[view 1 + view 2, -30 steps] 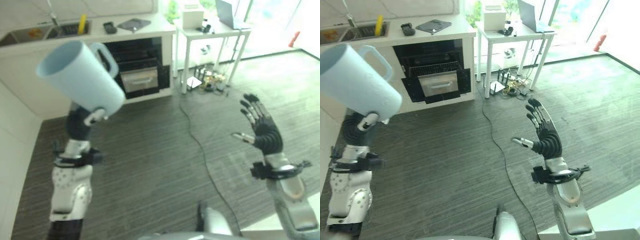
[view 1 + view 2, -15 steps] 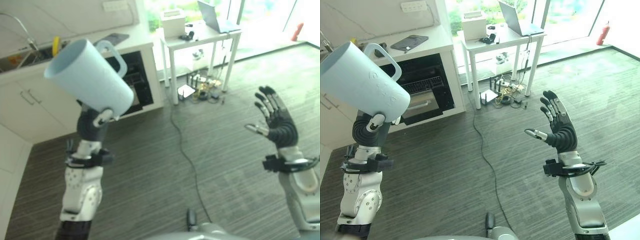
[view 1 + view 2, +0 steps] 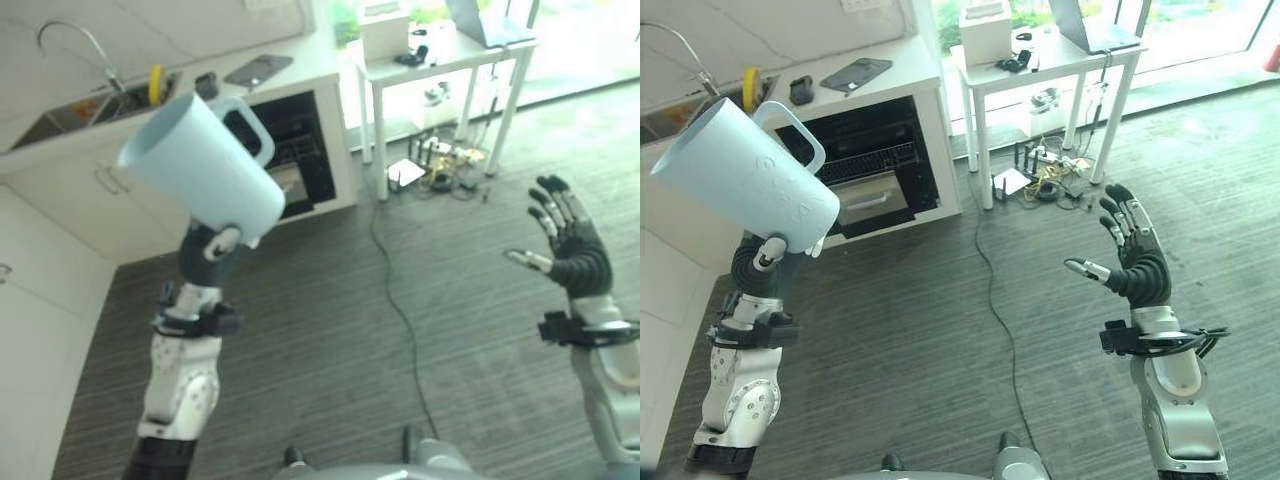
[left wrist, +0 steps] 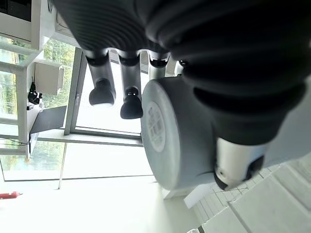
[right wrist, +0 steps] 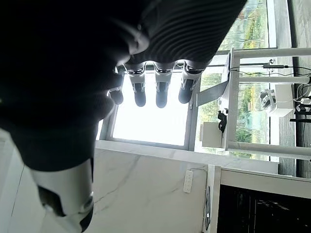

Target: Place the dishes in the dishwasher.

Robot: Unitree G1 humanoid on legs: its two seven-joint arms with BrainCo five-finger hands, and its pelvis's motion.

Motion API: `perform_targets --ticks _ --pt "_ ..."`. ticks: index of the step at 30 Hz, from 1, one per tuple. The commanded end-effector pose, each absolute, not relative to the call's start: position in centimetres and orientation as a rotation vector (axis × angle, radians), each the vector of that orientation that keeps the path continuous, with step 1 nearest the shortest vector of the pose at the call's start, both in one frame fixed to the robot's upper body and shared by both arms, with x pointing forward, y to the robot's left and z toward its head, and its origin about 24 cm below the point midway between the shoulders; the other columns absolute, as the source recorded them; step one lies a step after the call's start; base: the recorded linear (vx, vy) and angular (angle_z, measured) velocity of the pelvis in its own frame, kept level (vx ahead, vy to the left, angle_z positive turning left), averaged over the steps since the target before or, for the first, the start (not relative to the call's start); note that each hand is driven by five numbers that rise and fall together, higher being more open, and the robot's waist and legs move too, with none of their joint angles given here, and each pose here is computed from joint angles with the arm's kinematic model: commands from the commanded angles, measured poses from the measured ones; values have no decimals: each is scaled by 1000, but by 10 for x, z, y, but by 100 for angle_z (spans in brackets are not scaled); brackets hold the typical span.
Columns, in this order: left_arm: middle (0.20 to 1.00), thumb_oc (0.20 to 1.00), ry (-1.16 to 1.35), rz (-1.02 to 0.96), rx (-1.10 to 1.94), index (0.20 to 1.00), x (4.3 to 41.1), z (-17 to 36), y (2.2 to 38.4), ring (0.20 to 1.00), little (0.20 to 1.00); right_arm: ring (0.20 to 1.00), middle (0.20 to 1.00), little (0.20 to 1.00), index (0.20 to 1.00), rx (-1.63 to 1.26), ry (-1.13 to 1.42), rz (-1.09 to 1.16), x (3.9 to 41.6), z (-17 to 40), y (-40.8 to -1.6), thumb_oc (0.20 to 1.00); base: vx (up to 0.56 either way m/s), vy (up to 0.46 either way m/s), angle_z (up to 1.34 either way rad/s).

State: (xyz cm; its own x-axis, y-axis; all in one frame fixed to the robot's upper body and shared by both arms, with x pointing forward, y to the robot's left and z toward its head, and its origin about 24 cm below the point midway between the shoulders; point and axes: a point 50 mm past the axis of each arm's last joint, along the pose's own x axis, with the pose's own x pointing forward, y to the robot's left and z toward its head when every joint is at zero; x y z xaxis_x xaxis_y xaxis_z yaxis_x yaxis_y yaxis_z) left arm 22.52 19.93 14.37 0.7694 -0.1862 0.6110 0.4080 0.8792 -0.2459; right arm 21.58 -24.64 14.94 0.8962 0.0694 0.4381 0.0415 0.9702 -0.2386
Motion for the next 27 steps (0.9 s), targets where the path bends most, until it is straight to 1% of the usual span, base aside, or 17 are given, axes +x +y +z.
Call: perform_targets --ticks 1,3,7,13,14,19,27 --pt "200 200 -757 -279 -354 200 216 166 220 200 200 1000 1000 1000 1000 -265 -591 65 213 170 -236 1000 220 381 -38" --pt "200 200 -765 -295 -350 200 222 171 217 200 200 1000 1000 1000 1000 -249 -598 41 214 172 -237 1000 236 395 -18" --pt "200 200 -779 -325 -297 200 233 182 207 200 200 1000 1000 1000 1000 -231 -620 24 220 172 -226 1000 206 392 42" --pt "200 200 -729 -284 -207 200 233 178 205 200 200 1000 1000 1000 1000 -214 -592 80 220 165 -212 1000 211 363 8" --pt "200 200 -719 -282 -211 200 233 179 207 200 200 1000 1000 1000 1000 -214 -575 75 220 164 -216 1000 241 125 -38" --pt "200 200 -709 -293 -209 200 228 176 209 200 200 1000 1000 1000 1000 -201 -564 76 216 162 -223 1000 200 -84 -9" --pt "200 200 -701 -326 -221 200 224 174 212 200 200 1000 1000 1000 1000 -161 -558 74 210 153 -221 1000 306 -235 24"
